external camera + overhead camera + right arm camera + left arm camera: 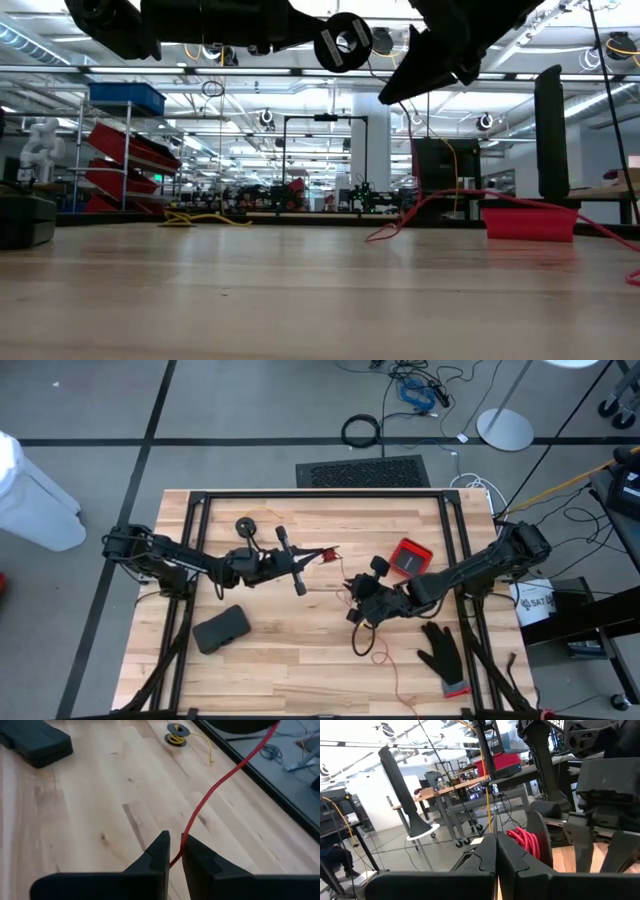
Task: Coil cords
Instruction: Coil the red wire onto the black spool
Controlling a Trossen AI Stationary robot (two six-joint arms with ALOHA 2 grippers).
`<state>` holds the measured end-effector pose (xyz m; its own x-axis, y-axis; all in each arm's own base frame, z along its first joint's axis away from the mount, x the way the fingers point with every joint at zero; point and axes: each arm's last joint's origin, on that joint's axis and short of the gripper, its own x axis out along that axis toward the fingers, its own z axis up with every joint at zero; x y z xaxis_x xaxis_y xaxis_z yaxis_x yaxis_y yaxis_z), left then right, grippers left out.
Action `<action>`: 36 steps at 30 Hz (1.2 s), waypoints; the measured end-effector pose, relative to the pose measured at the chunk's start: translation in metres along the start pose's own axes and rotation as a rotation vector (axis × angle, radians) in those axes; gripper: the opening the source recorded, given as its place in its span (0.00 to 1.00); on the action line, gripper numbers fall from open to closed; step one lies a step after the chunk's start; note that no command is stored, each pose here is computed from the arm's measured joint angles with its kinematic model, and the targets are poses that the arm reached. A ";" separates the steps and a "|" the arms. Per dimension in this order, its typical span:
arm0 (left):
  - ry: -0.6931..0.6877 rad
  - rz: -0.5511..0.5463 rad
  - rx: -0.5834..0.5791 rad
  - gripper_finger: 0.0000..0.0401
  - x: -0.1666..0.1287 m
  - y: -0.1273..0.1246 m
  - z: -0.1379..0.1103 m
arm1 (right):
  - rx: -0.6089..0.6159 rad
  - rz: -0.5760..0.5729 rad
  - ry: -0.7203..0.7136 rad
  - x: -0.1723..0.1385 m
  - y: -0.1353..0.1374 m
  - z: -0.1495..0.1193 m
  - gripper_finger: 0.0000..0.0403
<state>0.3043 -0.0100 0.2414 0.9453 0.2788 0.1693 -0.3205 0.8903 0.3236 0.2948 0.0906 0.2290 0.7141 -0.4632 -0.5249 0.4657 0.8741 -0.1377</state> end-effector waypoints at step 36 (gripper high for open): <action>0.001 0.003 -0.001 0.00 0.000 0.000 0.000 | 0.032 -0.016 0.048 -0.004 0.014 -0.018 0.06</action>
<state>0.3043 -0.0099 0.2415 0.9444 0.2818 0.1694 -0.3233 0.8896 0.3226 0.2890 0.1070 0.2138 0.6814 -0.4686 -0.5622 0.4935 0.8614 -0.1200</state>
